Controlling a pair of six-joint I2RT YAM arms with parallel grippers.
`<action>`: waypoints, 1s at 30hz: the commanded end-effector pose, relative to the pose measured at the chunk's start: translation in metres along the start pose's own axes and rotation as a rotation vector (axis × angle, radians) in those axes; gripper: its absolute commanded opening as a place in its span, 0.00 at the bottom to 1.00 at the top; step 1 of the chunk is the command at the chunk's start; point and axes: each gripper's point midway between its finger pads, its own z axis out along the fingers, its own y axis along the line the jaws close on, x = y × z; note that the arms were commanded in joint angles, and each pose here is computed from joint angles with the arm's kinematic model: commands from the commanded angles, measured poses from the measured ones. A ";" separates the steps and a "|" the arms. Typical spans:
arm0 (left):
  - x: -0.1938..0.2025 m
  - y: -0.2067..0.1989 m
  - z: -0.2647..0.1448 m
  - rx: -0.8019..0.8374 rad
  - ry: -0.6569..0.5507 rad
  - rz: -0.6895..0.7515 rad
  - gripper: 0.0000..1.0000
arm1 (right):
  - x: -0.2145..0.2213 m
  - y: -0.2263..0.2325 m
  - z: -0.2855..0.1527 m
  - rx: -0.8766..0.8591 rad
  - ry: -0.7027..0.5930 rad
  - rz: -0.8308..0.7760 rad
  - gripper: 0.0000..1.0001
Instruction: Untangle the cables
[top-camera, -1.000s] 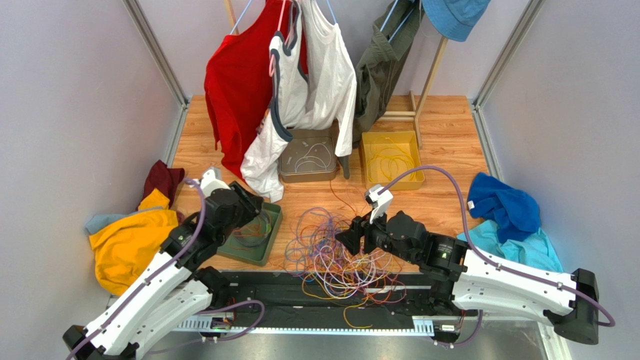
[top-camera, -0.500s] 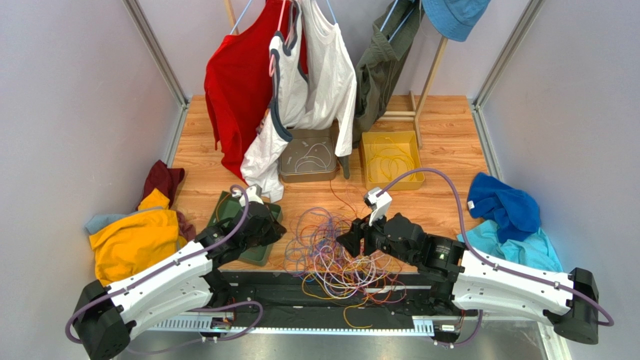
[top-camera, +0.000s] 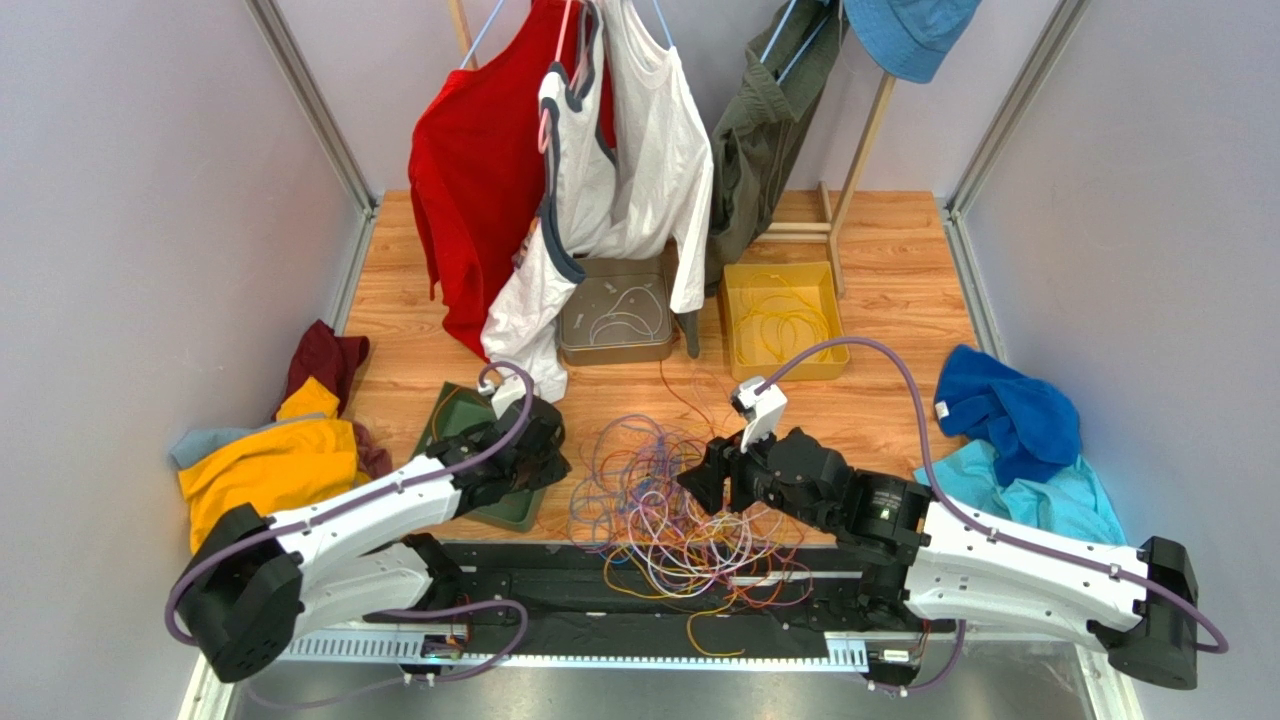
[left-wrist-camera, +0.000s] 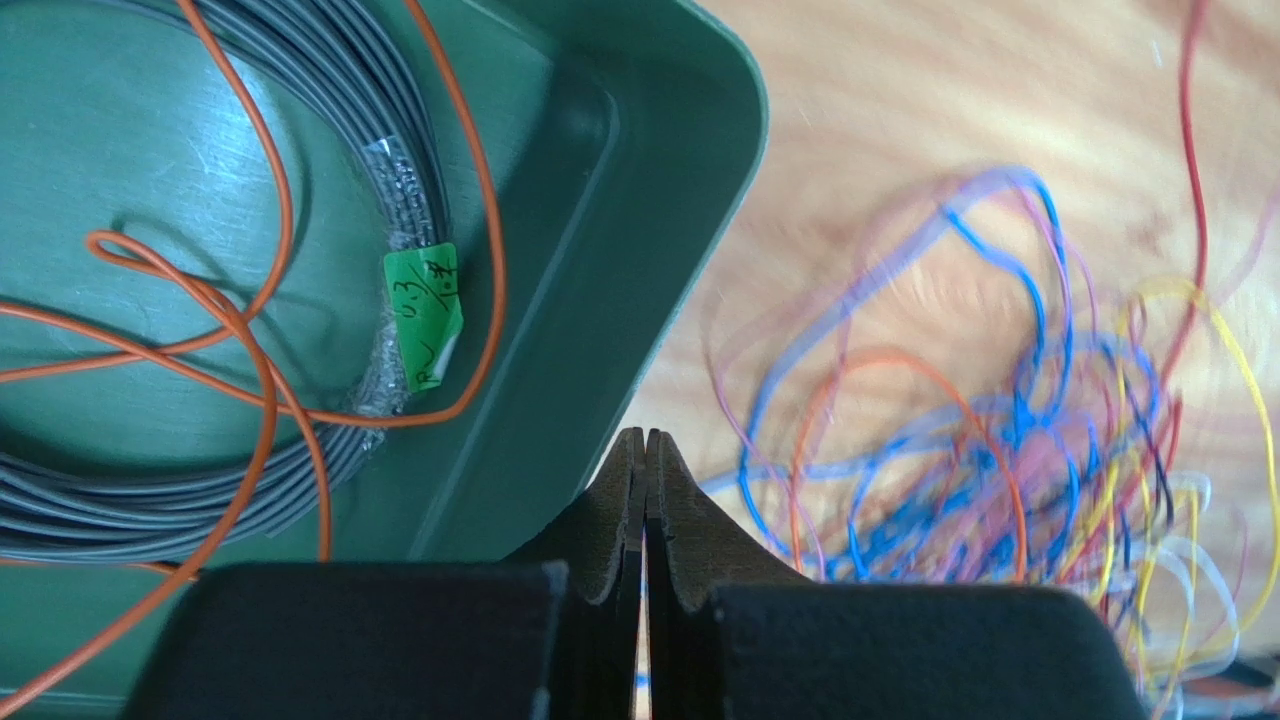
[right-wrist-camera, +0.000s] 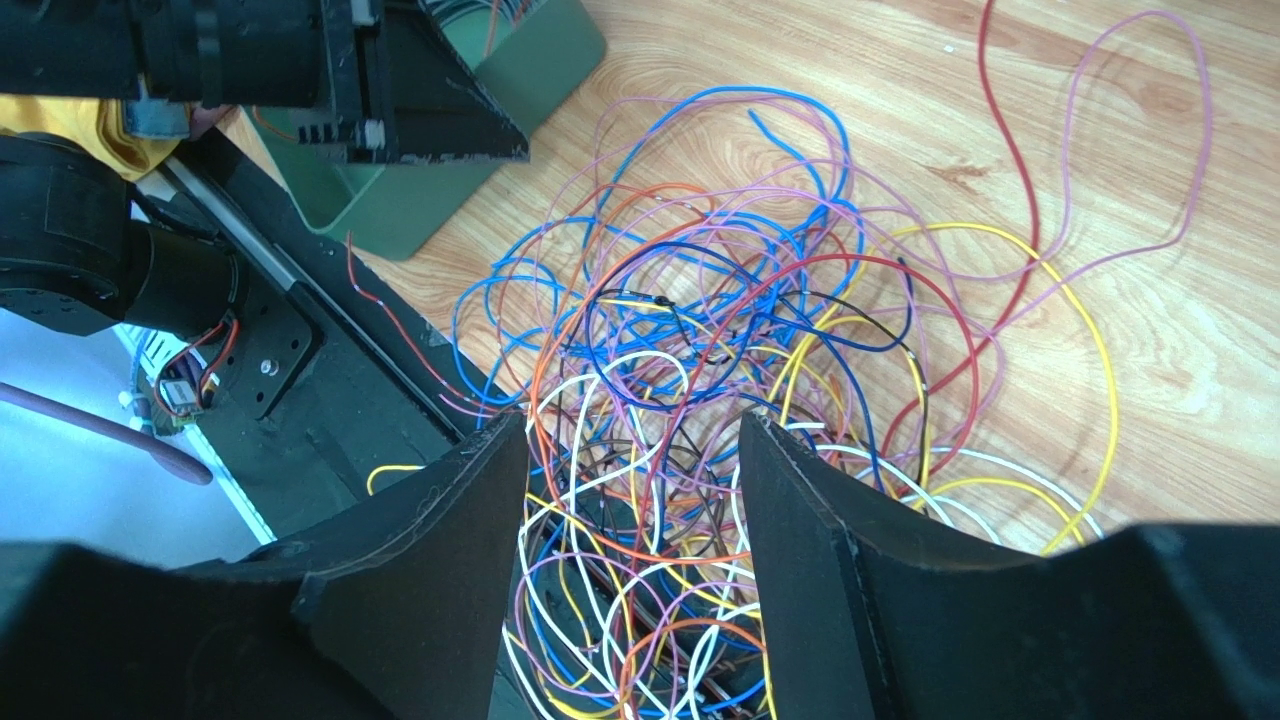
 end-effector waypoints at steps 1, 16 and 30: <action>-0.023 0.000 0.006 -0.023 -0.025 -0.050 0.00 | -0.009 -0.003 -0.006 0.018 -0.041 0.023 0.58; -0.076 -0.126 -0.092 0.538 -0.191 0.222 0.64 | -0.037 -0.034 -0.020 0.195 -0.167 0.035 0.67; -0.009 -0.098 -0.078 0.538 -0.093 0.282 0.77 | -0.008 -0.037 -0.001 0.216 -0.041 -0.019 0.93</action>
